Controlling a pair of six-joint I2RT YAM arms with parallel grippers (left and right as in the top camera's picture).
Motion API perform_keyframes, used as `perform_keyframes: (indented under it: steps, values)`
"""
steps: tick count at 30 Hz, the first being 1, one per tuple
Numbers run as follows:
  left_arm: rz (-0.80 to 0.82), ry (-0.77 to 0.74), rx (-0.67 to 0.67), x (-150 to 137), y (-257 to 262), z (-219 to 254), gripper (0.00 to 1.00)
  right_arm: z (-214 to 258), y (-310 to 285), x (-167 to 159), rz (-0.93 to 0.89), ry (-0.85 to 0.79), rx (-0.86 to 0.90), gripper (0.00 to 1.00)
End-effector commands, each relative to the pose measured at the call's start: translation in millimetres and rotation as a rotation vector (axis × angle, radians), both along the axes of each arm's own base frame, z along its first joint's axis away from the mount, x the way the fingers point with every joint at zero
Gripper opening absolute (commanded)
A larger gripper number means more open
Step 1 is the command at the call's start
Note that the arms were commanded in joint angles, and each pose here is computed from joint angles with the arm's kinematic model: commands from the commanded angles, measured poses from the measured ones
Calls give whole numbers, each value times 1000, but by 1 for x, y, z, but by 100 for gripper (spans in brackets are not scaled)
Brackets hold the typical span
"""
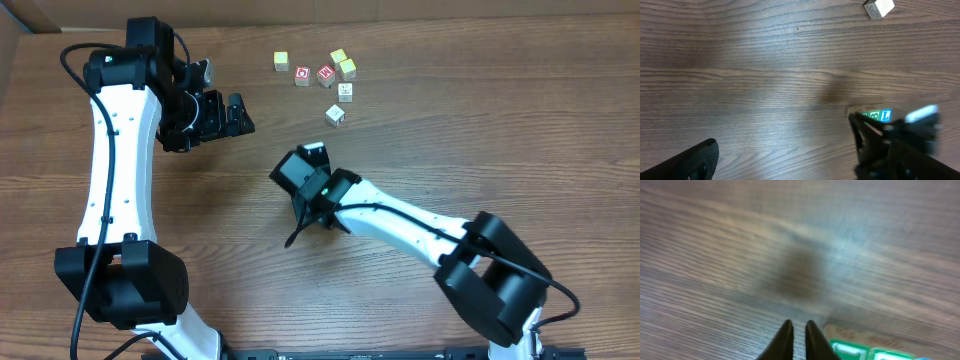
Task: Flip 5 blocks
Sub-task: 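Open the right gripper and raise it away to the right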
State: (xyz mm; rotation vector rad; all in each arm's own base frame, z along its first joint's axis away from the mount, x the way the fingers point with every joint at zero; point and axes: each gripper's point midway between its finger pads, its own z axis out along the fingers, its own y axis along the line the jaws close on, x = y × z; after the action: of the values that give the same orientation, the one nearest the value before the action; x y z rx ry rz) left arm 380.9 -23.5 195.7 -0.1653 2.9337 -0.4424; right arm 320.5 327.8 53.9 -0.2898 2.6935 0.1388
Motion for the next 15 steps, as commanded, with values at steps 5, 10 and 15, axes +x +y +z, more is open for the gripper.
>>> perform_keyframes:
  steps: [5,10,15]
  values:
    - [-17,-16,7,5,-2,2,100,87,-76,65,-215,-109,105,35]
    - [-17,-16,7,5,-2,2,100,79,-149,88,-297,-50,45,82]
    - [-16,-16,7,5,-2,2,100,71,-218,94,-446,12,-1,100]
